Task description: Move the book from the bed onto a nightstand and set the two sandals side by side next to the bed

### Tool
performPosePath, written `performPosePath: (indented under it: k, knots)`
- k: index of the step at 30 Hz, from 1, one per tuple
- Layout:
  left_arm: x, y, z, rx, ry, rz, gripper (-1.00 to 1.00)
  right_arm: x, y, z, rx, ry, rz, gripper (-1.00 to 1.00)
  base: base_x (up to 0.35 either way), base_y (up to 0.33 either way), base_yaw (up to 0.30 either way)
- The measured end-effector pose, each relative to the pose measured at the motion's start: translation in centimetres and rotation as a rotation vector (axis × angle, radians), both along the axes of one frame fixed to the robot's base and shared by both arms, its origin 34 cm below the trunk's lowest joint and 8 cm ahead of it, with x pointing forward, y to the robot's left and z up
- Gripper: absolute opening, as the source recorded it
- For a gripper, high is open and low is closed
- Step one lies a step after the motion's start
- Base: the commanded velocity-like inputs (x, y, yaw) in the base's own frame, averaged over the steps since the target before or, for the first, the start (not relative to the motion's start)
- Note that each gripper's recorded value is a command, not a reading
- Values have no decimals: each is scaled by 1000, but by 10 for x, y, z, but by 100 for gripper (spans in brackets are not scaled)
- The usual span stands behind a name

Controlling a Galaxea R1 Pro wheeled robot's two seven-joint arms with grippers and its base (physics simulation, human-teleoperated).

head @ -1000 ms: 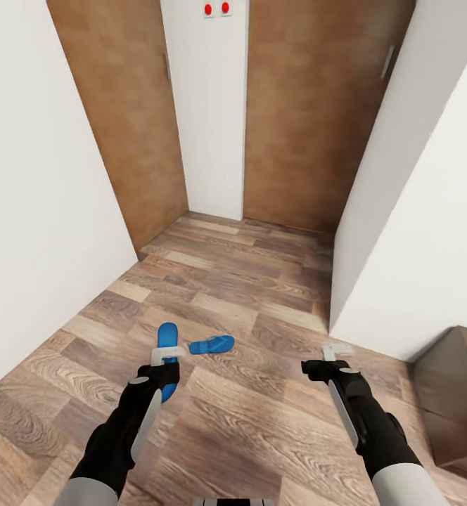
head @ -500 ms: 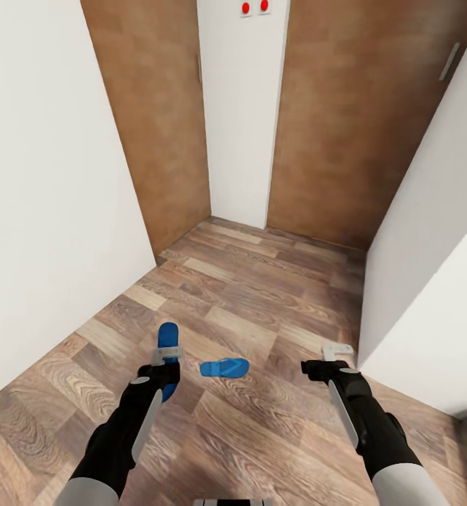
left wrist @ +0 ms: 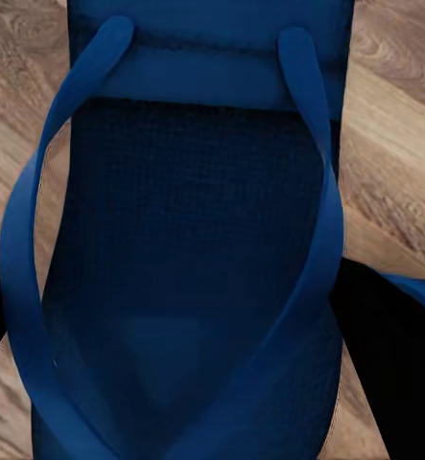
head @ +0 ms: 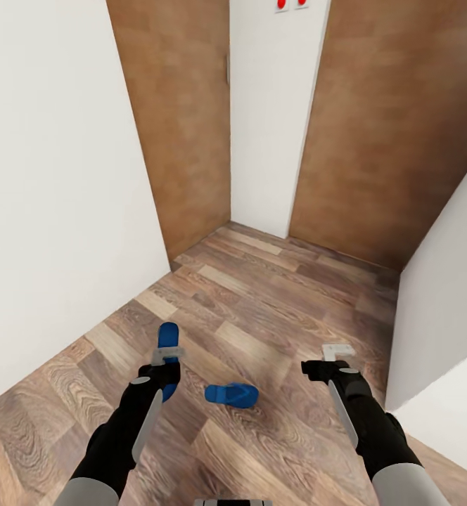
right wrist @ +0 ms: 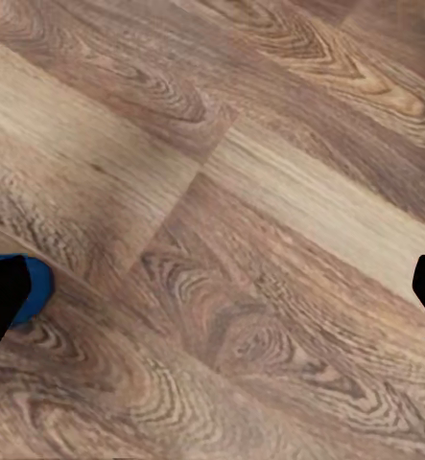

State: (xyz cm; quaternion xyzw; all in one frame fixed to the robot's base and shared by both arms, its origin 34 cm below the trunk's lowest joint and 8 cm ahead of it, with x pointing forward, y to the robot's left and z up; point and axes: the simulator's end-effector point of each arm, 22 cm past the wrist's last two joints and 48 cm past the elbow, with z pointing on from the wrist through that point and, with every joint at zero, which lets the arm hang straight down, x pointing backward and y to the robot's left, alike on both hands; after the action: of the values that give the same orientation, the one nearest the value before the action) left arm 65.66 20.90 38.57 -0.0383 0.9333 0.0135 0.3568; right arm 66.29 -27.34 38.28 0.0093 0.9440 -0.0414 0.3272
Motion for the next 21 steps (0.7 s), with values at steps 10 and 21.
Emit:
performPosePath:
  k: [10, 21]
  knots:
    - [1, 0, 3, -1, -5, -1, -100, 1, 0, 3, 0, -6, 0, 100, 258, -187, 282]
    - [3, 0, 8, -1, -17, -1, -100, 2, 0, 6, 0, -10, 1, 100, -112, -169, 282]
